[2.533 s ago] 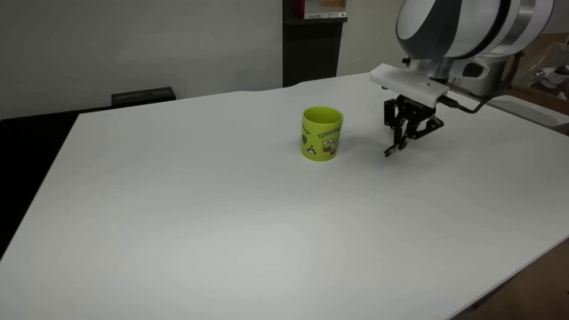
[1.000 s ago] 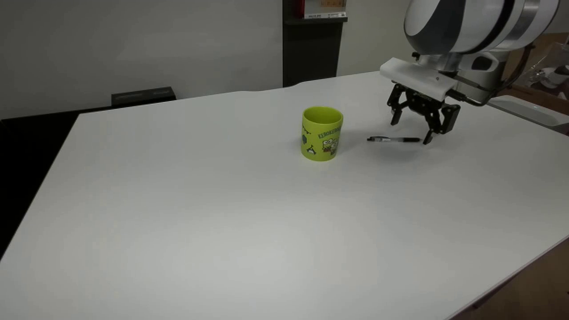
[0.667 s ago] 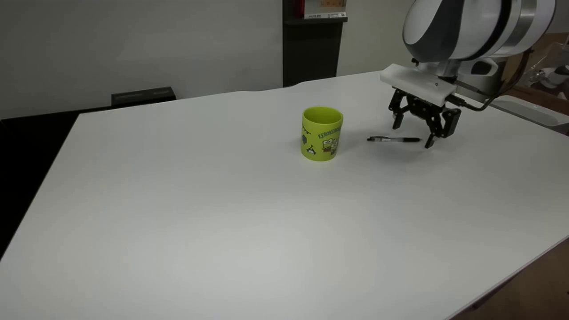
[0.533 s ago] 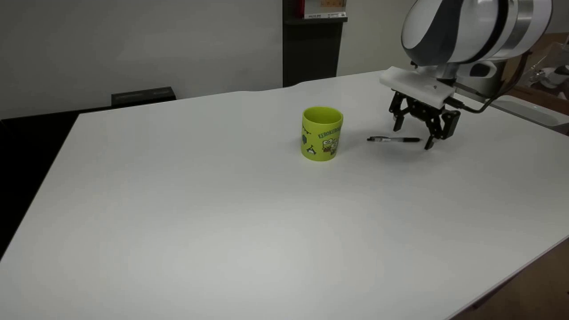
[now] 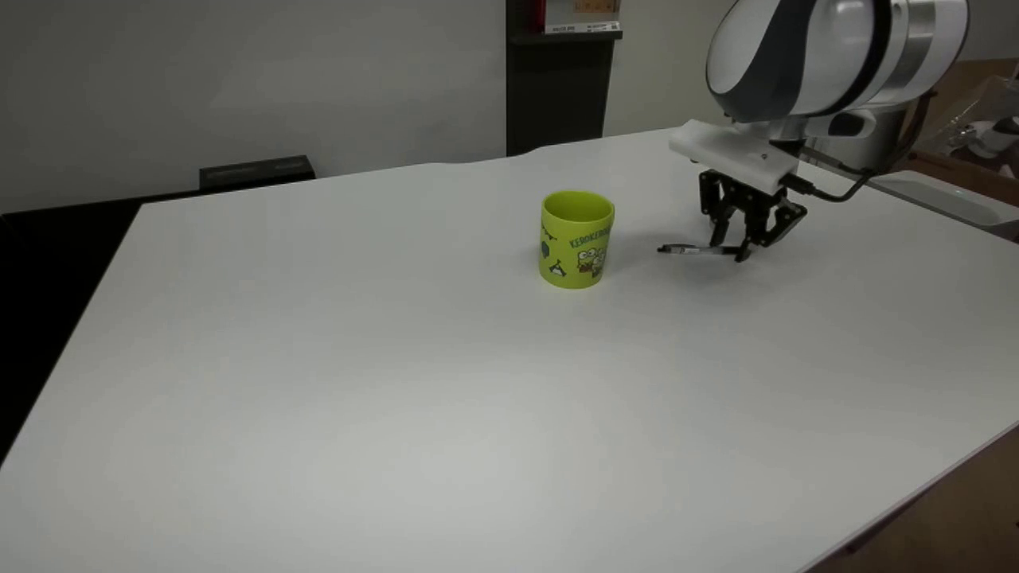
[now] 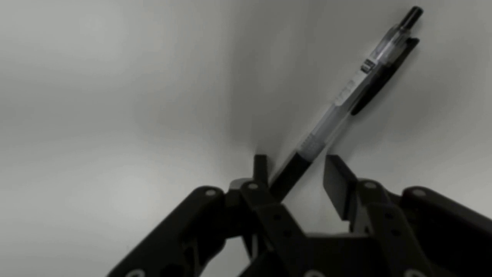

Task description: Put the pen in the cup

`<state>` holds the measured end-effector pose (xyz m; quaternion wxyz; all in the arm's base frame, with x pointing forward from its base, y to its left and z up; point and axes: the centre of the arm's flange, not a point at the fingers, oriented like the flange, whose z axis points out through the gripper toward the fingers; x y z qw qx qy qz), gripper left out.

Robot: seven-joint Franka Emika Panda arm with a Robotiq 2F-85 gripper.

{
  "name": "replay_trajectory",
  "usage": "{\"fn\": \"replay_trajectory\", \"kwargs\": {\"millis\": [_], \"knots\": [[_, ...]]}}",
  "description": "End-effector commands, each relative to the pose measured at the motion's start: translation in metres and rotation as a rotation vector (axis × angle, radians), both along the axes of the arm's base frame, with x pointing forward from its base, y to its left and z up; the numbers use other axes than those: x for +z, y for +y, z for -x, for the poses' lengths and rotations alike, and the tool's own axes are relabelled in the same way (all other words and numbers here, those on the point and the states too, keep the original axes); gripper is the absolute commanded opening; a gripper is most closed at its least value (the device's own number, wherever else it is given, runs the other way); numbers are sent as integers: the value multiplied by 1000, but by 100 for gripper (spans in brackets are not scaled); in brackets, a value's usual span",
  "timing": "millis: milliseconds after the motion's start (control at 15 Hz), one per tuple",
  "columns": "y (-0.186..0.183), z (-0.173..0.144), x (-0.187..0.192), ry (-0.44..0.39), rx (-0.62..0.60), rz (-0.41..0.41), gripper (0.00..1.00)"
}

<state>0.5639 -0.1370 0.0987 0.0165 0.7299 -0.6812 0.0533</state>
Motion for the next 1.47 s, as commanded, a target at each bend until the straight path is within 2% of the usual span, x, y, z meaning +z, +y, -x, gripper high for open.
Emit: {"fn": "replay_trajectory", "kwargs": {"millis": [0, 133, 400, 600, 800, 933, 1133, 1400], "knots": [[6, -9, 6, 0, -31, -6, 12], [7, -8, 8, 4, -35, -15, 0], [6, -11, 31, 6, -8, -32, 3], [6, -23, 78, 12, 54, -9, 3], [11, -43, 136, 59, 151, -1, 3], [24, -59, 168, 90, 240, -24, 3], [64, -80, 196, 153, 382, -92, 3], [124, -92, 203, 301, 513, -241, 3]]}}
